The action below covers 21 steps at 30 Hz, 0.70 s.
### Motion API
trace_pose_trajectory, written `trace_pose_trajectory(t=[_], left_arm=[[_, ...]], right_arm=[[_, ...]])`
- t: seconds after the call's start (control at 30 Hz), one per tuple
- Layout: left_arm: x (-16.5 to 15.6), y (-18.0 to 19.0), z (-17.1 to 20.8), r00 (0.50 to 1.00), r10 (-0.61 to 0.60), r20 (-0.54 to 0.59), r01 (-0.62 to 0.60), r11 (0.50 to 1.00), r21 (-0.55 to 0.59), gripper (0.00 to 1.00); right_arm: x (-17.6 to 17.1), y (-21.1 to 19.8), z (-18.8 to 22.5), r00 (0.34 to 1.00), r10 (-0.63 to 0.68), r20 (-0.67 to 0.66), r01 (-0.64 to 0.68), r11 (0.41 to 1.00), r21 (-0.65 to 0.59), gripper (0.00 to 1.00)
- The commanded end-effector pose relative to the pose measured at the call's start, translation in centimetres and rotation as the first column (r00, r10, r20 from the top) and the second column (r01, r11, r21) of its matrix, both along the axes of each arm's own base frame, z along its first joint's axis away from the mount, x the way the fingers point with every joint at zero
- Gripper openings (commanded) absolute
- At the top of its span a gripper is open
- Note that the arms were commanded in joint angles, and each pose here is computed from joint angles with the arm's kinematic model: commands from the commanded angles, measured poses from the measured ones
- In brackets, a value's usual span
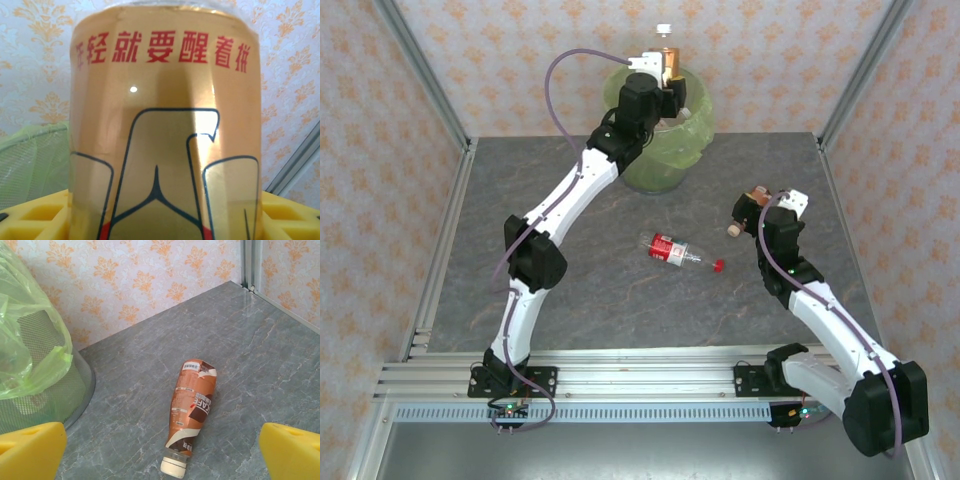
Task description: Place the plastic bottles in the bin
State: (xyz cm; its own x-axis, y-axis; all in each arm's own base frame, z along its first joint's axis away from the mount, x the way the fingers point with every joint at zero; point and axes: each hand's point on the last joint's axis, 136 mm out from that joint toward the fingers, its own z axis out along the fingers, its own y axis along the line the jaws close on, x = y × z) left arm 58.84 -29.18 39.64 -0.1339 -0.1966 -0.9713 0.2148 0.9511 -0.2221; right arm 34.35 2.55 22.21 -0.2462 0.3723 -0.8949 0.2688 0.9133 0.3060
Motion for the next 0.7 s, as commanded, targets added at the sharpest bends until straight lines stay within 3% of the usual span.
trace_pose_trajectory(t=[0.0,0.2,0.37,0.5,0.67], left_arm=[[0.6,1.2,0.8,0.999,0.047,0.027,-0.047,0.999,0.02,0.61],[2.8,2.8,-2.1,0.995,0.102,-0.014,-0.101,0.994,0.029,0.68],[3.9,3.7,-2.9,0.995,0.085,-0.043,-0.086,0.996,-0.006,0.84],[3.5,3.2,-1.6,0.999,0.014,-0.046,-0.016,0.999,-0.037,0.97],[2.2,2.2,0.2,0.997,-0.065,-0.047,0.062,0.996,-0.071,1.0]], right_arm=[[-0.6,-0.7,-0.3,1.0,-0.028,-0.007,0.028,0.999,-0.026,0.99],[-0.6,-0.7,-0.4,1.0,-0.026,-0.01,0.026,0.999,-0.035,0.99],[-0.6,-0.7,-0.5,1.0,-0.028,-0.013,0.028,0.999,-0.036,0.99],[-0.6,-0.7,-0.6,1.0,-0.029,-0.013,0.028,0.999,-0.033,0.99],[-0.4,-0.6,-0.4,1.0,-0.026,-0.008,0.026,0.999,-0.026,0.99]])
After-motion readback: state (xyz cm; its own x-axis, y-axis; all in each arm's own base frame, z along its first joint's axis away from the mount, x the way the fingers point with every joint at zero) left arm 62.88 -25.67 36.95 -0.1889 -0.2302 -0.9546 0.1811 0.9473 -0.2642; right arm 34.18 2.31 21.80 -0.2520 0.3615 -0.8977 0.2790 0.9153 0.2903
